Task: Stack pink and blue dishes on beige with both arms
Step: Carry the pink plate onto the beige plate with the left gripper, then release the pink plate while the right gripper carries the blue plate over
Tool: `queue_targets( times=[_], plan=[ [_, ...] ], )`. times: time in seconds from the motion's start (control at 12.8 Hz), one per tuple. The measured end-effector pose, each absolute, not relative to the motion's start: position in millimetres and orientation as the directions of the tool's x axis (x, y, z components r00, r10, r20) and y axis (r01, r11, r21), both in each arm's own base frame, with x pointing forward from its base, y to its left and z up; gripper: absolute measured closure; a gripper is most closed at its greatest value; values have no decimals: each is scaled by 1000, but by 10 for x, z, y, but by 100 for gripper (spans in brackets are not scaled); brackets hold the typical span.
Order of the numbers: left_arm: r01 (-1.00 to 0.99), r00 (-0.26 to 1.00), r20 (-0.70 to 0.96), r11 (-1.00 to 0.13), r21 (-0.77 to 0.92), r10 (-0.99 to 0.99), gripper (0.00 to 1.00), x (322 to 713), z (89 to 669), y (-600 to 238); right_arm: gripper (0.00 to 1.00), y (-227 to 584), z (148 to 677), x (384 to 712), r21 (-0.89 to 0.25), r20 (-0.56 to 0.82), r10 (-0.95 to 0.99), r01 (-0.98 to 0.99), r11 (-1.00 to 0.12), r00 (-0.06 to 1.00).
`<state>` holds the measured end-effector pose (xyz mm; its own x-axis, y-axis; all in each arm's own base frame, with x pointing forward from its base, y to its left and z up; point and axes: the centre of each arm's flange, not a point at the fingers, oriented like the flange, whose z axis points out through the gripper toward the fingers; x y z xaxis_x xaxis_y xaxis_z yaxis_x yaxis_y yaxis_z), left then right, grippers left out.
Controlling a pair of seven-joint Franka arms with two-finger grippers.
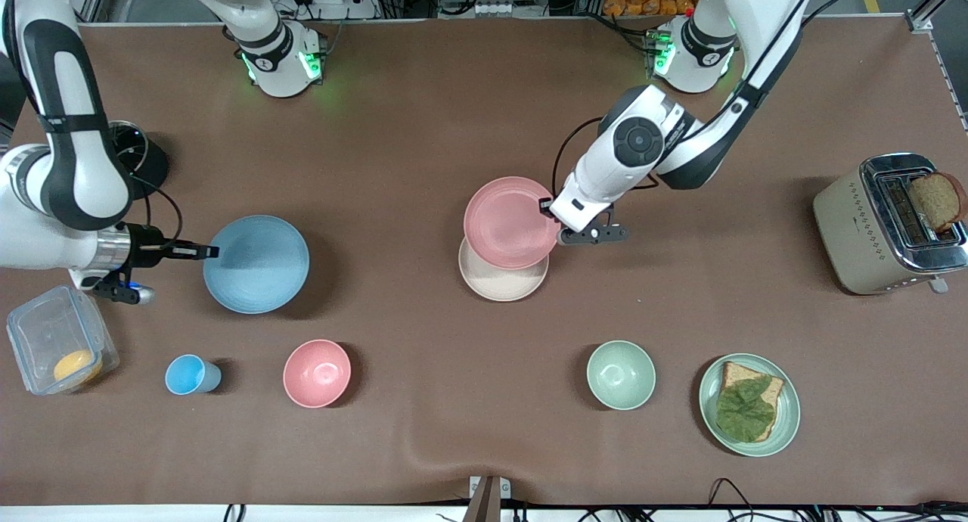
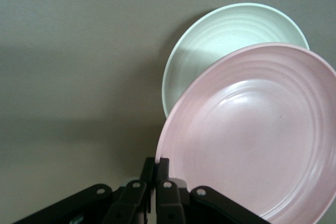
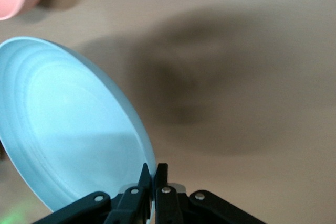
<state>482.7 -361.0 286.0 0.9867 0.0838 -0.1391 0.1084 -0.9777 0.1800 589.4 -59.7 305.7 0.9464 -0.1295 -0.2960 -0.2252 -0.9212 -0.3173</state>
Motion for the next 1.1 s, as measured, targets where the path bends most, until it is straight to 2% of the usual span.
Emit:
queue_targets(
  times=[0.24,0.63,0.86,1.1],
  plan=[
    [123,984,-147,-981,152,101,95,4923,2586,-3686,94,-52,3136,5992,-350,-273,-67,-164,-922,960],
    [139,980,-161,-979,152,114,95,5032,2383,-3767,94,-7,3111,5996,-352,-277,-68,-167,-921,959],
    [142,980,-159,-977,159,117,95,5076,2386,-3792,94,88,3095,5995,-339,-304,-117,-222,-914,945],
    [139,980,-165,-978,158,112,95,5056,2350,-3816,94,511,3095,5987,-341,-361,-197,-325,-882,912]
  ],
)
